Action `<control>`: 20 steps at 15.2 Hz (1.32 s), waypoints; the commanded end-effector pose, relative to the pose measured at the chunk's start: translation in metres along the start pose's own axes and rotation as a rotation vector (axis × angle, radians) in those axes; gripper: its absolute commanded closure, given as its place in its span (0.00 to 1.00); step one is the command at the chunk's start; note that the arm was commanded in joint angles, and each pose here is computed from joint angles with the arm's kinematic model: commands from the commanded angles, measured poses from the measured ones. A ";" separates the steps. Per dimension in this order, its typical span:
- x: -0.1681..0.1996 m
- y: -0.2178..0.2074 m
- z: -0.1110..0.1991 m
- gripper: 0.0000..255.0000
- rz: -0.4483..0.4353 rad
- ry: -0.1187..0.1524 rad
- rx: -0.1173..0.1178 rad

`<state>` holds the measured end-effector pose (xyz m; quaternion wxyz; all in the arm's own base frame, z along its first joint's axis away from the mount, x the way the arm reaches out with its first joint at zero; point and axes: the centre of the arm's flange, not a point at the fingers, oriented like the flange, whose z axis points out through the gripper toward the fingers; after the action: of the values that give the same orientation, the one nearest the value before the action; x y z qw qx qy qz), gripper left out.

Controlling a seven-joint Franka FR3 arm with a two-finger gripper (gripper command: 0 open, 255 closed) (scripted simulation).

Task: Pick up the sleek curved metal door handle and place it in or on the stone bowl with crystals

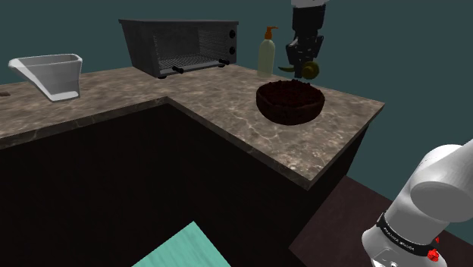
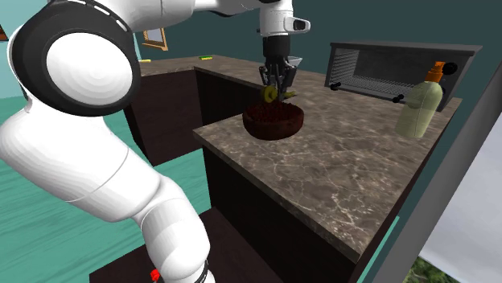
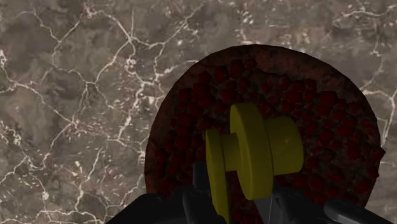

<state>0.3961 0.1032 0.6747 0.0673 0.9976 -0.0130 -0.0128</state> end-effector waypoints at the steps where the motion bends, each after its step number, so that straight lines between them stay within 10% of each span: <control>1: 0.001 -0.001 0.011 1.00 0.000 0.001 0.000; 12: 0.001 -0.004 0.029 1.00 0.000 0.001 0.000; 13: 0.001 -0.004 0.029 0.00 0.000 0.001 0.000; 20: 0.001 -0.004 0.003 0.00 0.000 0.001 0.000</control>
<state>0.3984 0.1060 0.6613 0.0673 0.9976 -0.0130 -0.0123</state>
